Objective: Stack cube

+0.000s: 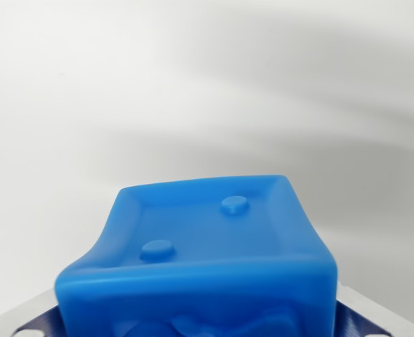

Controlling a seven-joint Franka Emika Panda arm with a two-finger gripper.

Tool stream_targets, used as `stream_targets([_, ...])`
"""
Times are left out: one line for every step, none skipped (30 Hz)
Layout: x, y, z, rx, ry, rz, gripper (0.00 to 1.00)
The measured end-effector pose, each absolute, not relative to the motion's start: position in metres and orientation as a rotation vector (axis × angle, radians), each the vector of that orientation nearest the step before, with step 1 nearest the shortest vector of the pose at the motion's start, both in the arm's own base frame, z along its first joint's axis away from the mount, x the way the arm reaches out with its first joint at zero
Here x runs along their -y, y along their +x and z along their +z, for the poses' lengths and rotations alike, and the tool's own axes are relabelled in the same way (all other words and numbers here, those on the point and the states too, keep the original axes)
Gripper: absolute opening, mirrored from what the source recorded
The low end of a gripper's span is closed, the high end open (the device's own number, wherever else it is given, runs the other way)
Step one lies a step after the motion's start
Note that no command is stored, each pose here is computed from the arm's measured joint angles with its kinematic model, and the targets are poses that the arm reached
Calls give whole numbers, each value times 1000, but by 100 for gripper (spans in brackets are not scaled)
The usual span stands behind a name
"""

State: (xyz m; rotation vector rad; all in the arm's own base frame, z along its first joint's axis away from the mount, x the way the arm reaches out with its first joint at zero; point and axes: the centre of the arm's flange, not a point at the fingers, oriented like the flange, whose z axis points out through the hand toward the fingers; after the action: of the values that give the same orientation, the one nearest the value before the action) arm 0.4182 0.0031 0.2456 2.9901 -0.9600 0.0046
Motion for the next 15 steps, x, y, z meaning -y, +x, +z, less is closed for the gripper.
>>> stream_targets([-1,418,246,964,2989,4,0])
stream_targets([1,418,246,968,2988,4,0])
stream_targets([3,418,247,972,2986,4,0])
stream_targets([6,418,247,976,2985,4,0])
stream_targets([8,418,247,981,2984,4,0])
stream_targets([10,417,248,985,2982,4,0])
stream_targets([12,417,248,989,2981,4,0])
stream_targets([13,417,248,992,2980,4,0])
stream_targets([14,417,248,995,2980,3,0])
stream_targets([16,417,249,998,2978,3,0])
stream_targets([18,417,249,1002,2977,3,0])
stream_targets([21,417,249,1006,2976,3,0])
stream_targets([23,417,250,1010,2975,2,0])
stream_targets([25,416,250,1015,2973,2,0])
stream_targets([26,416,250,1017,2973,2,0])
